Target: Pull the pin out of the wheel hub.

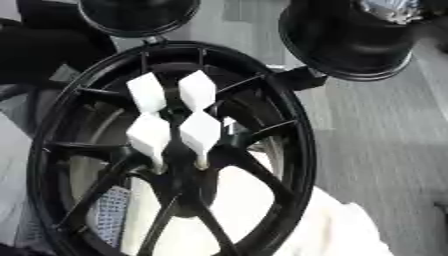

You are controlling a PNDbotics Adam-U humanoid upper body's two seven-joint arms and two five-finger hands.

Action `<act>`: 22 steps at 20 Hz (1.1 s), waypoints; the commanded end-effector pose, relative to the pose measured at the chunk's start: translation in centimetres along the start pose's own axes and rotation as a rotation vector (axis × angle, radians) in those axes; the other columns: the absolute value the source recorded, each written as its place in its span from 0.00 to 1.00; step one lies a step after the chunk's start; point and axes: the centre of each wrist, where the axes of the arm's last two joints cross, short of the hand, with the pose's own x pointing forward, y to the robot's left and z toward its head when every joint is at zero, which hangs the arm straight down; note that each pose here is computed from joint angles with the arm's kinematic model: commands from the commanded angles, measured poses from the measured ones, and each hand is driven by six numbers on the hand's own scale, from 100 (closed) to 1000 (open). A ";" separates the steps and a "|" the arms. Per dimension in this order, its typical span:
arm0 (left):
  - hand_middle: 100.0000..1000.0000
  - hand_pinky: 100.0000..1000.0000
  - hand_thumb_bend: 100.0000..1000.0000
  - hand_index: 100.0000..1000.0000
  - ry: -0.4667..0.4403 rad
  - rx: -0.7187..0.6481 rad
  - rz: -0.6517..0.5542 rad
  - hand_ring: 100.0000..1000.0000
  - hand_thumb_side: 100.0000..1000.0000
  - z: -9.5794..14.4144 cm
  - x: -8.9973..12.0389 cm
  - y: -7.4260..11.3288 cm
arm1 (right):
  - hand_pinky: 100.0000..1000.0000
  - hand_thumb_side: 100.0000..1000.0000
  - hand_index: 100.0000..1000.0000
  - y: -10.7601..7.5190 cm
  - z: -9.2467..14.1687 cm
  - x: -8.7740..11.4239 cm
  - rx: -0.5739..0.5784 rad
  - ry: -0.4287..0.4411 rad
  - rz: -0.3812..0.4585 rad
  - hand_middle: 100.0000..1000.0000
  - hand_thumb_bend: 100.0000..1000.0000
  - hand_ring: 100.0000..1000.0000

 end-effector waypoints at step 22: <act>0.72 0.74 0.61 0.87 0.001 -0.021 0.002 0.77 0.27 -0.1 0.2 -0.1 | 0.89 0.67 0.84 0.0 -14.0 -1.1 0.225 -0.119 0.002 0.80 0.00 0.86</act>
